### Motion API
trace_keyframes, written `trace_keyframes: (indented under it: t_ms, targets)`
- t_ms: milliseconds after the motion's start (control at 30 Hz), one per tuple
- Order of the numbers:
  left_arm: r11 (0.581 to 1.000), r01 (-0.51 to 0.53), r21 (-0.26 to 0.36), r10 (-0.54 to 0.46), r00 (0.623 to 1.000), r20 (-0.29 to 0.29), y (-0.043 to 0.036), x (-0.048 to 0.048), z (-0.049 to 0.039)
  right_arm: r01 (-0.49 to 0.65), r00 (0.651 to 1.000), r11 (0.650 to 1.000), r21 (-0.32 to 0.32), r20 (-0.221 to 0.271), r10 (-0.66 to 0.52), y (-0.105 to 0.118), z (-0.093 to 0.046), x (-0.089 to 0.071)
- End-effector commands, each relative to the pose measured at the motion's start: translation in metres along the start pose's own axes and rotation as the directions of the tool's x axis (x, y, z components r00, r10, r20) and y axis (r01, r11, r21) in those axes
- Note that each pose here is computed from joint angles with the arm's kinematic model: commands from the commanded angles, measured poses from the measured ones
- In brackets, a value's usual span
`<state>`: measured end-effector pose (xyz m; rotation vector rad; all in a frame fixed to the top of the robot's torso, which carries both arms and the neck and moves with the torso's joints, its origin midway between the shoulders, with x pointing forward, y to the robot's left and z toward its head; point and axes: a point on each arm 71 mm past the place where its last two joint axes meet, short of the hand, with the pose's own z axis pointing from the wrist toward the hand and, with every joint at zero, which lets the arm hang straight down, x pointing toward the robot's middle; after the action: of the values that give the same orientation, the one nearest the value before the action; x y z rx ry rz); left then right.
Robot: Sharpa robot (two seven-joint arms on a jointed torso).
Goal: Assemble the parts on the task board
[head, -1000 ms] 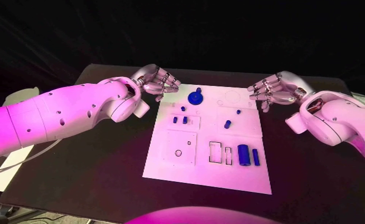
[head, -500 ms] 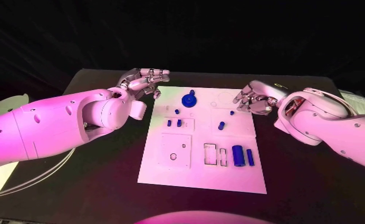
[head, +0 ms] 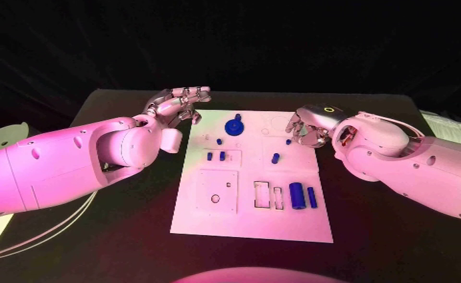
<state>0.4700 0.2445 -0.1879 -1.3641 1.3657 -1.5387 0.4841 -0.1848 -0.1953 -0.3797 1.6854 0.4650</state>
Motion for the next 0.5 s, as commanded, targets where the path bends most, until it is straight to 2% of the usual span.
trace_keyframes:
  t_ms: [33, 200, 500]
  targets:
    - [0.999, 0.034, 0.02, -0.033, 0.999, -0.022, -0.0017, 0.0027, -0.0009, 0.08, 0.996, 0.997, 0.002, -0.041, -0.079, 0.003, 0.002, 0.007]
    - [0.999, 0.034, 0.02, -0.034, 0.999, -0.023, -0.0019, 0.0026, -0.0016, 0.083, 0.994, 0.997, -0.004, -0.076, -0.084, 0.006, 0.002, 0.014]
    - [0.999, 0.035, 0.015, -0.035, 0.999, -0.024, -0.0019, 0.0023, -0.0022, 0.09, 0.991, 0.996, 0.003, -0.098, -0.089, 0.006, 0.004, 0.021]
